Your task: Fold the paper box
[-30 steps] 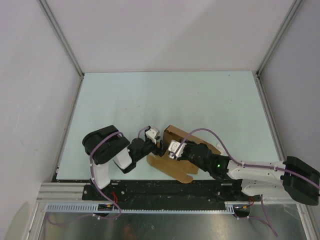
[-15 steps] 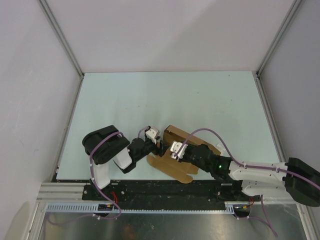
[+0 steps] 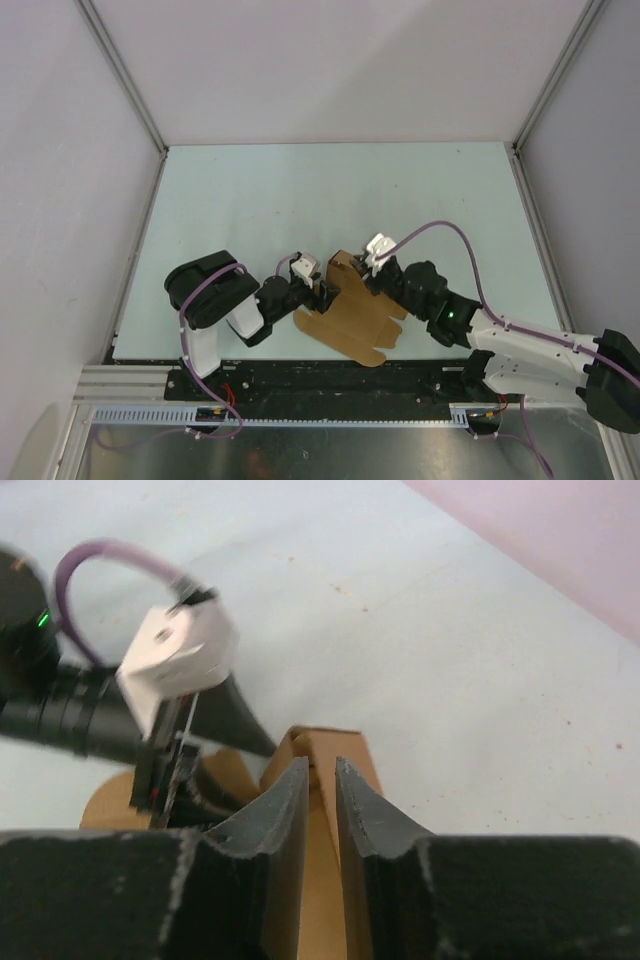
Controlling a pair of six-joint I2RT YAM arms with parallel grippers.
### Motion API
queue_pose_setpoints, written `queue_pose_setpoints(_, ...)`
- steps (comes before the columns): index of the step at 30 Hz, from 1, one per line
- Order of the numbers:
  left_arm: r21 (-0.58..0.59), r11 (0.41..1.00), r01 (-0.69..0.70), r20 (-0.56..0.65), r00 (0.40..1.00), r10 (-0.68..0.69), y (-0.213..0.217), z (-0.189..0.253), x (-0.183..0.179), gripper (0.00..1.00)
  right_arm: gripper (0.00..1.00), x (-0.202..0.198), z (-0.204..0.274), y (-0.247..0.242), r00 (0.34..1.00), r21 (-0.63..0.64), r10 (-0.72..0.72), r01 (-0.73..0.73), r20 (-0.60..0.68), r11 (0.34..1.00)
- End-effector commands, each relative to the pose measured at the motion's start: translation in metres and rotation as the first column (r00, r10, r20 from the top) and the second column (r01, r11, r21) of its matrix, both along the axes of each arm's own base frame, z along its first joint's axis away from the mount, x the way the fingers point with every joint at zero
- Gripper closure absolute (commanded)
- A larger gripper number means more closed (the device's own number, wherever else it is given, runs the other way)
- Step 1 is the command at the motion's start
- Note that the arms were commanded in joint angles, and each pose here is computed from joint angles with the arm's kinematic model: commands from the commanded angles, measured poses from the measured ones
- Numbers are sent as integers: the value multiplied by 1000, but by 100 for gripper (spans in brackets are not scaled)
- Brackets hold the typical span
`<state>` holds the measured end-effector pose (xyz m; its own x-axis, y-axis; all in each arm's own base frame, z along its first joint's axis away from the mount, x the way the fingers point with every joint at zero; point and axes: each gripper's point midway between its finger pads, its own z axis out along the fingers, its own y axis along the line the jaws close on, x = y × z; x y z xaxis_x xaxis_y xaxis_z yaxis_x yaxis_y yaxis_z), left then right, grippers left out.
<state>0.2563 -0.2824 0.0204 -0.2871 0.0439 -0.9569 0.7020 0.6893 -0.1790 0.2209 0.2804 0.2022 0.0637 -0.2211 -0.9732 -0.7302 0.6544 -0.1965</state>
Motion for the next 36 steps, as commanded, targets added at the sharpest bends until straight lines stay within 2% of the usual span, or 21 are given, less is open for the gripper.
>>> queue_pose_setpoints(1, -198, 978, 59, 182, 983, -23, -18, 67, 3, 22, 79, 20, 30, 4, 983, 230, -43, 84, -179, 970)
queue_pose_setpoints(8, -194, 979, 64, 182, 983, -28, -18, 66, 2, 22, 82, 39, -2, -11, 915, 190, -78, 165, -397, 968)
queue_pose_setpoints(13, -193, 979, 65, 181, 983, -30, -18, 66, 1, 22, 83, 31, -29, -11, 864, 149, -46, 139, -502, 979)
queue_pose_setpoints(20, -194, 979, 68, 182, 983, -33, -19, 66, 1, 21, 83, 34, -53, -17, 833, 77, -99, 168, -544, 983)
queue_pose_setpoints(36, -207, 976, 72, 194, 981, -32, -18, 73, -1, 21, 81, 36, -73, -26, 816, 1, -158, 191, -556, 982)
